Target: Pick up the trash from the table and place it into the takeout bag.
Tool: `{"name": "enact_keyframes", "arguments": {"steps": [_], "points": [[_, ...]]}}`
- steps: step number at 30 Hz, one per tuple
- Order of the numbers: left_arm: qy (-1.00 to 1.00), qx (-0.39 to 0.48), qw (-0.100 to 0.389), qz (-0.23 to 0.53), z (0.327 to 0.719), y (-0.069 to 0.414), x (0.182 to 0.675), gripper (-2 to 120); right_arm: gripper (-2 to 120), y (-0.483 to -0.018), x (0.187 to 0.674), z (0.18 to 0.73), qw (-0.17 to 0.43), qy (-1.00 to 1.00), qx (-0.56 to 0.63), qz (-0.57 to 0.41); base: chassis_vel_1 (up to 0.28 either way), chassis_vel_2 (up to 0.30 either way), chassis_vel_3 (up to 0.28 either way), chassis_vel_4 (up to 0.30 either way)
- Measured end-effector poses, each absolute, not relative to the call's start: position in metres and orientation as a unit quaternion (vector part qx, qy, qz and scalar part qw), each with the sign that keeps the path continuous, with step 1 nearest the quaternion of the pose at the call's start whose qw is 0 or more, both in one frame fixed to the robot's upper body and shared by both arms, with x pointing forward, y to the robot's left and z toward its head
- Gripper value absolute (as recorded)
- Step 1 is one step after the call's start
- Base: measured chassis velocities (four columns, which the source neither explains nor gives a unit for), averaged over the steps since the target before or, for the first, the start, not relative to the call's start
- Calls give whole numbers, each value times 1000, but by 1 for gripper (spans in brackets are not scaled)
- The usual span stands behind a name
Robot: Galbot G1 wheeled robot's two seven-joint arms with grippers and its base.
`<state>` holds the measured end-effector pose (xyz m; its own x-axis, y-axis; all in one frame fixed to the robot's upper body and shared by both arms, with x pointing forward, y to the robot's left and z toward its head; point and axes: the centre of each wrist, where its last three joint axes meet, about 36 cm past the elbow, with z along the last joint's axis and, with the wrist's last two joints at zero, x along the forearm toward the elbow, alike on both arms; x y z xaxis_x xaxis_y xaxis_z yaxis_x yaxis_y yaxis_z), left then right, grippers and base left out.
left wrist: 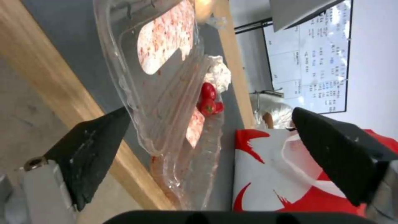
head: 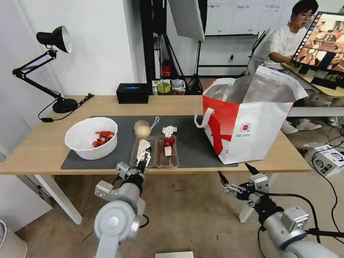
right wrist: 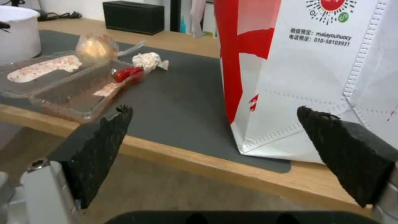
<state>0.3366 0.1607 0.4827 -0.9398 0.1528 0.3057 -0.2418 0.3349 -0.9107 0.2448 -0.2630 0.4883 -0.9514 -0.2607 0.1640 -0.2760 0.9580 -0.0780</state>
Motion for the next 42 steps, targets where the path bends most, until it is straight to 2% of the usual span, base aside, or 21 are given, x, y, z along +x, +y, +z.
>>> {"name": "enact_keyframes", "arguments": {"steps": [33, 42], "points": [[-799, -14, 145, 583, 483, 159, 339, 100, 100, -262, 240, 490, 73, -987, 132, 50, 0, 0, 0, 0], [-814, -56, 124, 565, 489, 151, 342, 100, 100, -264, 240, 491, 72, -988, 129, 53, 0, 0, 0, 0]]}}
